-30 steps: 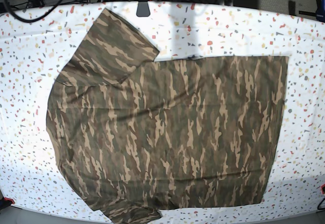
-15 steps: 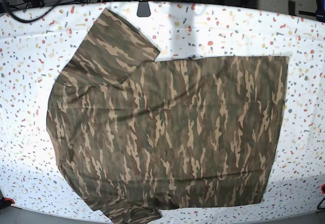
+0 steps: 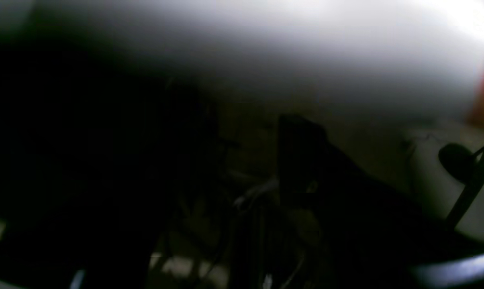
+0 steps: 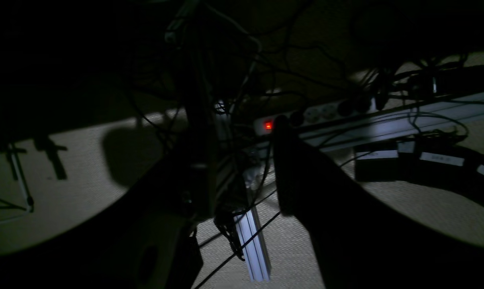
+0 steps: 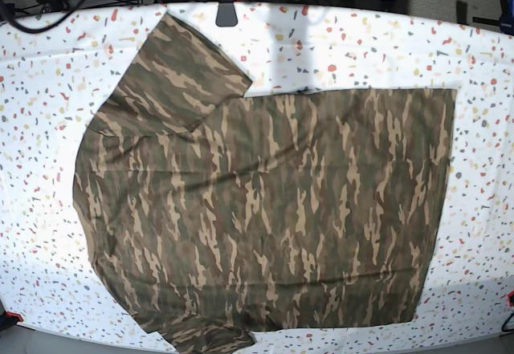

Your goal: Fold the T-shirt properly

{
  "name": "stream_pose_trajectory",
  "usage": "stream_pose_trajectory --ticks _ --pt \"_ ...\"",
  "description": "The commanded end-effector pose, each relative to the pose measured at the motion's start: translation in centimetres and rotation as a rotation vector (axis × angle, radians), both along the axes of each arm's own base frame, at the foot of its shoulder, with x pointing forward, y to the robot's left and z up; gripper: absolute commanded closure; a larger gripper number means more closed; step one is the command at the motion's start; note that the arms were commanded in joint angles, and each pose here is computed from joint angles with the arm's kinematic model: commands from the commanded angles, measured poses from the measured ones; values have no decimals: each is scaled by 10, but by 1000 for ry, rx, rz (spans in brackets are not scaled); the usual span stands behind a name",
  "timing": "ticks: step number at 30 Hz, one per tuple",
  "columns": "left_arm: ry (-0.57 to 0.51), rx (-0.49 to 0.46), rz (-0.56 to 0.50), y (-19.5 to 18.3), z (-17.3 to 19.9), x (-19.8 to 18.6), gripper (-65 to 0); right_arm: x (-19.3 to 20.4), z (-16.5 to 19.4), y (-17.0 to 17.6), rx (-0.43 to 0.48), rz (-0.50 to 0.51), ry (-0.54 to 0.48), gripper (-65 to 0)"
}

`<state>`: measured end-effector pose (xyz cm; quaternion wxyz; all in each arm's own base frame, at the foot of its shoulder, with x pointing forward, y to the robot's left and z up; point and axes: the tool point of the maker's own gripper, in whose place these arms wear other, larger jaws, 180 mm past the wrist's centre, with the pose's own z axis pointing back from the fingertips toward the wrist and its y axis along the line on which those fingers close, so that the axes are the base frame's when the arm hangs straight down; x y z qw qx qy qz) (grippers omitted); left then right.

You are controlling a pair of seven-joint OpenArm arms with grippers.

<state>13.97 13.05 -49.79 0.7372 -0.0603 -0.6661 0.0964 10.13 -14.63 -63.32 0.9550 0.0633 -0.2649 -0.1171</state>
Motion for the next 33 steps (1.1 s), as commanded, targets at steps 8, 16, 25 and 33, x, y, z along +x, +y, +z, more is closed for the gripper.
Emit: stream_pose_trajectory --ticks 8,16,25,33 --pt "-174 -37 -13 -19 36 28 -292 4 2 -1 4 -1 -19 -237" --pt "-151 -69 -239 -81 35 9 -292 3 2 -1 4 0 -18 -237" --pt "-246 -62 -240 -81 60 18 -292 3 2 -6 -4 1 -15 -237" --pt "-149 -59 -252 -83 45 -5 -292 3 4 -32 -47 6 -15 -237"
